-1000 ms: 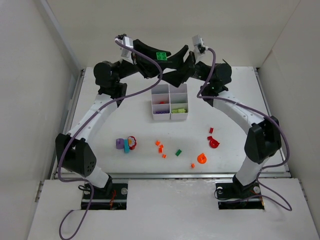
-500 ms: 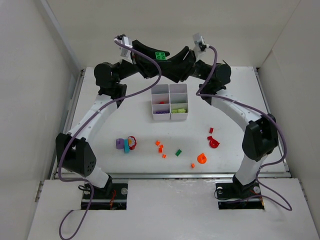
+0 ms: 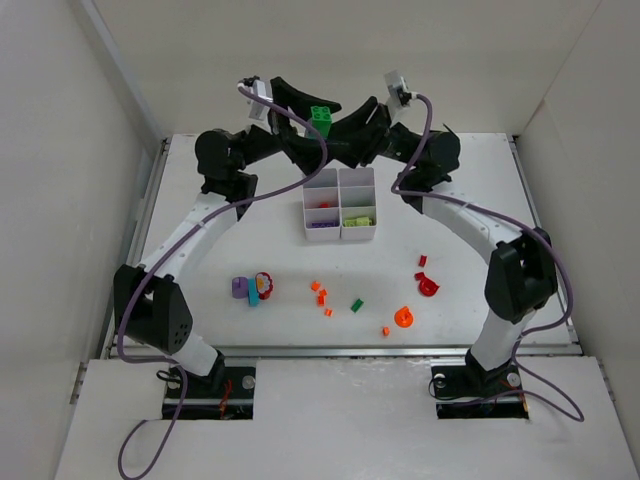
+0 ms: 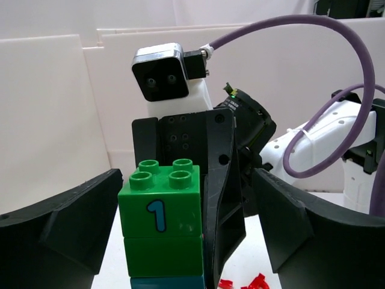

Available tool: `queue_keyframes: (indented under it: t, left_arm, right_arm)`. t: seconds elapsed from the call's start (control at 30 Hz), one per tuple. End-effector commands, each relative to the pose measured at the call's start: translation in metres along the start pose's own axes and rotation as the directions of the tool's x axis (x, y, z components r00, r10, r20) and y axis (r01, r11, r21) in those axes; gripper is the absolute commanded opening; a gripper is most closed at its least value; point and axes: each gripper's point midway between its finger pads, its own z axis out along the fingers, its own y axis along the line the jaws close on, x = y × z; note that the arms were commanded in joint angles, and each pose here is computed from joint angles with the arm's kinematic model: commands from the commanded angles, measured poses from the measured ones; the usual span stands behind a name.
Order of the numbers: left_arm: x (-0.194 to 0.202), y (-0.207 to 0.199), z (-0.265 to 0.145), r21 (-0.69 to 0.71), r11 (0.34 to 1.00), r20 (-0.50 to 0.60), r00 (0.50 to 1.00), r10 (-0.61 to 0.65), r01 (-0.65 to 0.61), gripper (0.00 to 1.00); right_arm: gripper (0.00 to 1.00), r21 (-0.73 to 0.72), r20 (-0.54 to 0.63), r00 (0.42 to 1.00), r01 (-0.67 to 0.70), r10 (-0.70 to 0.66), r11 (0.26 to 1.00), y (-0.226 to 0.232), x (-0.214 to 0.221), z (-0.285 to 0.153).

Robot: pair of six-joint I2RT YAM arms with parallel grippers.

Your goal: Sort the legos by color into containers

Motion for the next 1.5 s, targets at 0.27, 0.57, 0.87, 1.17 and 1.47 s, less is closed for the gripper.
queue_keyframes:
  t: [0.27,0.57,0.87,1.17,1.47]
  left_arm:
    - [-0.018,-0.018,-0.017,0.044,0.992,-0.017,0.993,0.117,-0.117,0.93]
    - [-0.012,-0.026,-0.028,0.079,0.984,-0.062,0.985,0.163,-0.158,0.91]
    - [-0.008,-0.026,-0.029,0.079,0.989,-0.079,0.988,0.133,-0.127,0.51]
    - [-0.001,-0.015,-0.035,0.048,0.993,-0.104,0.989,0.109,-0.104,0.28]
    - [-0.001,-0.013,-0.034,0.048,0.993,-0.104,0.989,0.108,-0.104,0.0]
  right_arm:
    - [0.0,0.016,-0.001,0.996,0.095,-0.095,0.995,0.021,-0.036,-0.019]
    - [0.0,0.036,-0.067,0.991,0.12,-0.117,0.992,0.017,-0.03,-0.024]
    - [0.0,0.028,-0.073,0.989,0.128,-0.126,0.991,0.02,-0.032,-0.024]
    - [0.0,0.018,-0.093,0.986,0.14,-0.138,0.99,0.025,-0.03,-0.026]
    - [0.15,0.018,-0.107,0.986,0.131,-0.128,0.991,0.024,-0.027,-0.027]
